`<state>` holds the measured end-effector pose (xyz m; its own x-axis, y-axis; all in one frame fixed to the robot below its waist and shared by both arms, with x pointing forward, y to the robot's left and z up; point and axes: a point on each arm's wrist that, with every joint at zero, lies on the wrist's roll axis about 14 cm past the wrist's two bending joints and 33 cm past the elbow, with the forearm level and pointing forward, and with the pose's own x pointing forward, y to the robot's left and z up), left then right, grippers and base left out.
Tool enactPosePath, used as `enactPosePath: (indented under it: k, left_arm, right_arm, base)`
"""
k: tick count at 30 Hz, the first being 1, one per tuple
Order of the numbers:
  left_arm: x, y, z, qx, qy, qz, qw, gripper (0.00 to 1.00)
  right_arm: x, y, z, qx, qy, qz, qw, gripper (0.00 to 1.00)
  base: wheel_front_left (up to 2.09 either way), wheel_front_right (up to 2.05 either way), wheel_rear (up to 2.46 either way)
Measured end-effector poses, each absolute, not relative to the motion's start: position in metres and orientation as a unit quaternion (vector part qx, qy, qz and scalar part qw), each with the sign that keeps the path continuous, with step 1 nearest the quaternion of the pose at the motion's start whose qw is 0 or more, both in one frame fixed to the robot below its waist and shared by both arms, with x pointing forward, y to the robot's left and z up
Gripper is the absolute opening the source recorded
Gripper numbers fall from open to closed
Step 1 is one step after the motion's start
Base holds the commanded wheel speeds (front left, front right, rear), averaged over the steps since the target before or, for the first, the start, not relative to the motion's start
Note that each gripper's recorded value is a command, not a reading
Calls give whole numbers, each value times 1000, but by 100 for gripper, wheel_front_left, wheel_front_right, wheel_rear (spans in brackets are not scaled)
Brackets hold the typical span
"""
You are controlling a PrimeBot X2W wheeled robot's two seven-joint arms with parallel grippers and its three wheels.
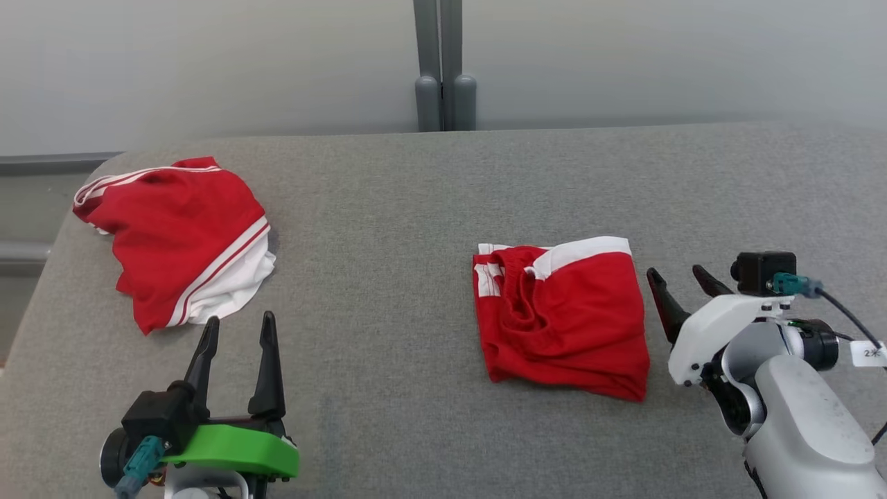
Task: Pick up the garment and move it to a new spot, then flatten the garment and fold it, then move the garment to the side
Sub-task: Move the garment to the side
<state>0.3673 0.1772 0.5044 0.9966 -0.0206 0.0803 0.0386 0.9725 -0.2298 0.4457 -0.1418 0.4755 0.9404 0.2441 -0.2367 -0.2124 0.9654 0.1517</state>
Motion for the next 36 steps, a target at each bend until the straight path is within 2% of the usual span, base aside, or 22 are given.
enactPosePath:
  k: [4,9,13,18,19,20,21,28,36]
  left_arm:
    - [366,186,501,-122,-34,0,992,100]
    - [364,197,493,-120,-24,18,992,100]
    - [362,207,489,-118,-18,34,992,100]
    - [362,208,487,-113,-15,35,993,100]
    - [363,207,487,-113,-15,33,993,100]
    - [364,205,487,-114,-14,30,993,100]
    - [365,203,487,-114,-15,27,993,100]
    - [376,179,494,-122,-22,-14,992,100]
    - [394,120,504,-124,-29,-105,986,100]
  right_arm:
    - [452,-134,443,96,218,113,965,100]
    - [453,-120,412,126,290,113,942,100]
    - [449,-104,396,149,322,121,927,100]
    - [451,-102,392,156,321,121,926,100]
    - [451,-102,393,158,317,120,927,80]
    - [451,-103,394,161,312,118,929,45]
    - [451,-104,396,164,307,117,930,0]
    - [456,-125,414,164,263,99,946,0]
    - [445,-178,434,162,220,48,961,0]
  base:
    - [0,0,0]
    - [0,0,0]
    - [0,0,0]
    - [0,0,0]
    - [0,0,0]
    - [0,0,0]
    - [0,0,0]
    - [0,0,0]
    - [0,0,0]
